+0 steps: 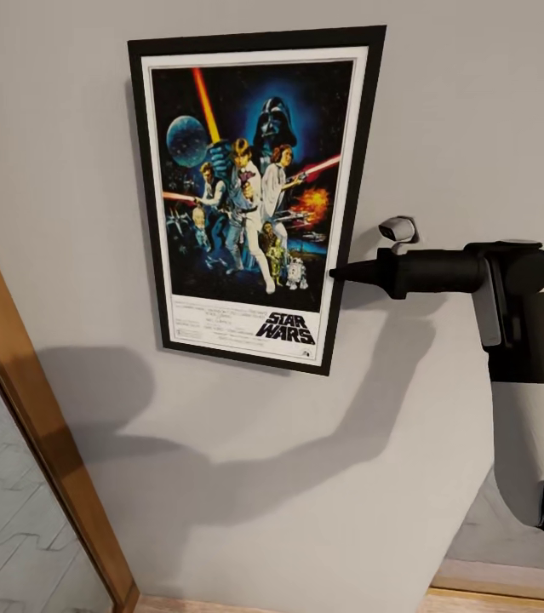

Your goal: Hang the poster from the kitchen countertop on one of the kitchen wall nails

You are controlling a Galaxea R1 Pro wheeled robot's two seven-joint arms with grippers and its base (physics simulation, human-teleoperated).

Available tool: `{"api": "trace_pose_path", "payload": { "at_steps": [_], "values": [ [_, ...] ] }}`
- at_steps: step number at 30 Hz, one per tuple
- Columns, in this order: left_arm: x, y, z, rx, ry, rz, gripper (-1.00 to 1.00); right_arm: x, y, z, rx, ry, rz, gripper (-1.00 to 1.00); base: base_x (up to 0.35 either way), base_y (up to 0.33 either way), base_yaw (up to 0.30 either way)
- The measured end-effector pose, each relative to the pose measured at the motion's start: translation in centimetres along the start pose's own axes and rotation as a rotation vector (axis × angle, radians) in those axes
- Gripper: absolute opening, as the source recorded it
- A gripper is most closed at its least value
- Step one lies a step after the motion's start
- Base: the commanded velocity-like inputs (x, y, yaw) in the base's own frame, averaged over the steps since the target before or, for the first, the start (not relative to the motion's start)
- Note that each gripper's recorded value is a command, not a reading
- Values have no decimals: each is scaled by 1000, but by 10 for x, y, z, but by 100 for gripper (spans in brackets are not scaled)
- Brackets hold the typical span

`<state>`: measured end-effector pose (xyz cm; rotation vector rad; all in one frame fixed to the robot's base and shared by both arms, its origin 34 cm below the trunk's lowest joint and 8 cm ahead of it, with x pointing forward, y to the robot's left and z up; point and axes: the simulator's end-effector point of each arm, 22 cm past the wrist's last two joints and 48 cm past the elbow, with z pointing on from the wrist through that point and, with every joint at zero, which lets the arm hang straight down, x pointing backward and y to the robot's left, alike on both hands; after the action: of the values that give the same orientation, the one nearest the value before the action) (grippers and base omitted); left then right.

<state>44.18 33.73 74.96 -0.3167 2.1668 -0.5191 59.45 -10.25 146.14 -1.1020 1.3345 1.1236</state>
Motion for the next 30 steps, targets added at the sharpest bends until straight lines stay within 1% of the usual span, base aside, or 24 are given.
{"api": "trace_pose_path", "payload": {
  "at_steps": [30],
  "values": [
    [0, -1, 0, 2, 0, -2, 100, 0, 0, 0, 2, 0, 4, -100, 0, 0, 0]
  ]
}}
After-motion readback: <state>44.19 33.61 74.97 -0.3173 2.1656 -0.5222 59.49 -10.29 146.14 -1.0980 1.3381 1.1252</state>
